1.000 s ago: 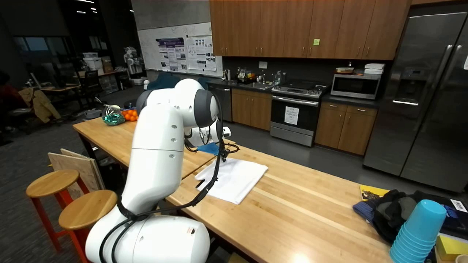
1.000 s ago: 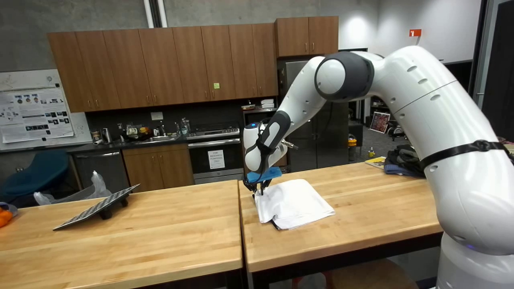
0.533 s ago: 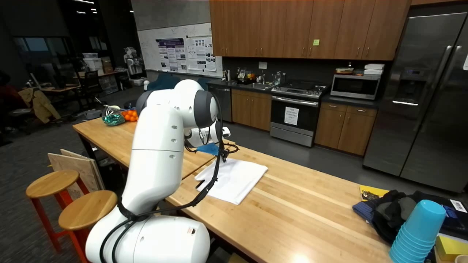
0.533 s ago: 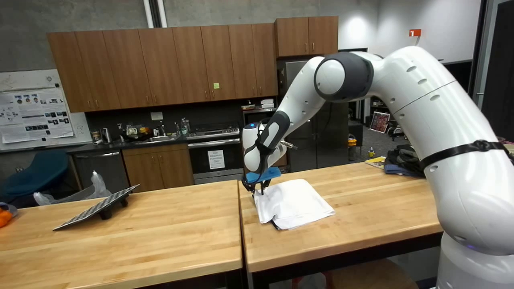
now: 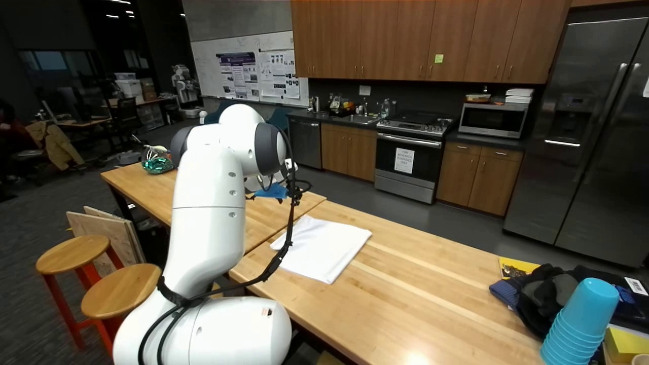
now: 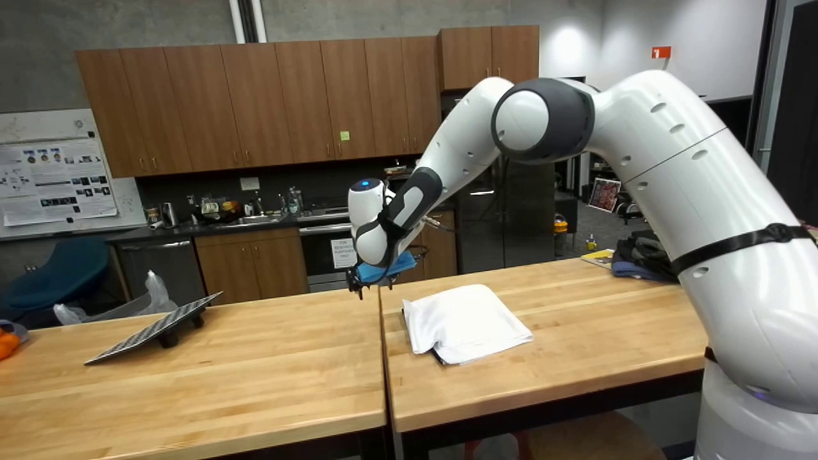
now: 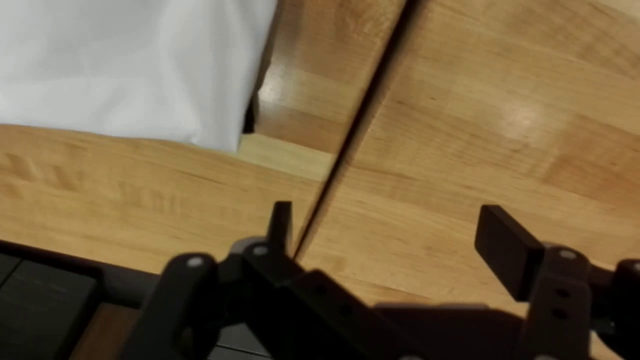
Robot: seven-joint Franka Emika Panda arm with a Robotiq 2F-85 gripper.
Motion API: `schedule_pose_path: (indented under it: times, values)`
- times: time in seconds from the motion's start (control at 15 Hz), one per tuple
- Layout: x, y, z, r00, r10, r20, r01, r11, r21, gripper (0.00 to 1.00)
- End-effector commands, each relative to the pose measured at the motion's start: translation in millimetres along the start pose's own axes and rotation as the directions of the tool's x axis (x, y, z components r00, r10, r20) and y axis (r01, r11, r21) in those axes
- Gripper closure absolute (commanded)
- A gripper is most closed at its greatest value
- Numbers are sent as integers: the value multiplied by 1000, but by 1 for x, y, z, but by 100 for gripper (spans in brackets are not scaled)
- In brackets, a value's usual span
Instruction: Fold the white towel in half from right to left.
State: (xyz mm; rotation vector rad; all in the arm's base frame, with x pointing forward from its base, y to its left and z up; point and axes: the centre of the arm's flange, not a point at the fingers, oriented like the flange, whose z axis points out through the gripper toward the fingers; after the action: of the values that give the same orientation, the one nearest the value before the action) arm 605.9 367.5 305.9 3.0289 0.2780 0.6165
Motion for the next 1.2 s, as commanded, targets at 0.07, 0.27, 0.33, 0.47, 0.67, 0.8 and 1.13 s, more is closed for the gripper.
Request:
schedule_pose_path:
  times: [0.07,0.27,0.33,0.47,0.67,0.8,1.13]
  values:
    - [-16,4,-34,1000,14,5,-14,999,-43,0]
    - [-43,27,-52,996,76,40,-71,991,-117,0]
    - [-56,35,-60,994,100,48,-92,984,-152,0]
    - [-80,53,-72,989,138,46,-125,967,-221,0]
    - [-121,75,-98,977,215,3,-203,928,-312,0]
    - [-146,85,-112,962,272,-20,-261,897,-356,0]
    - [-163,88,-107,945,324,-33,-309,860,-406,0]
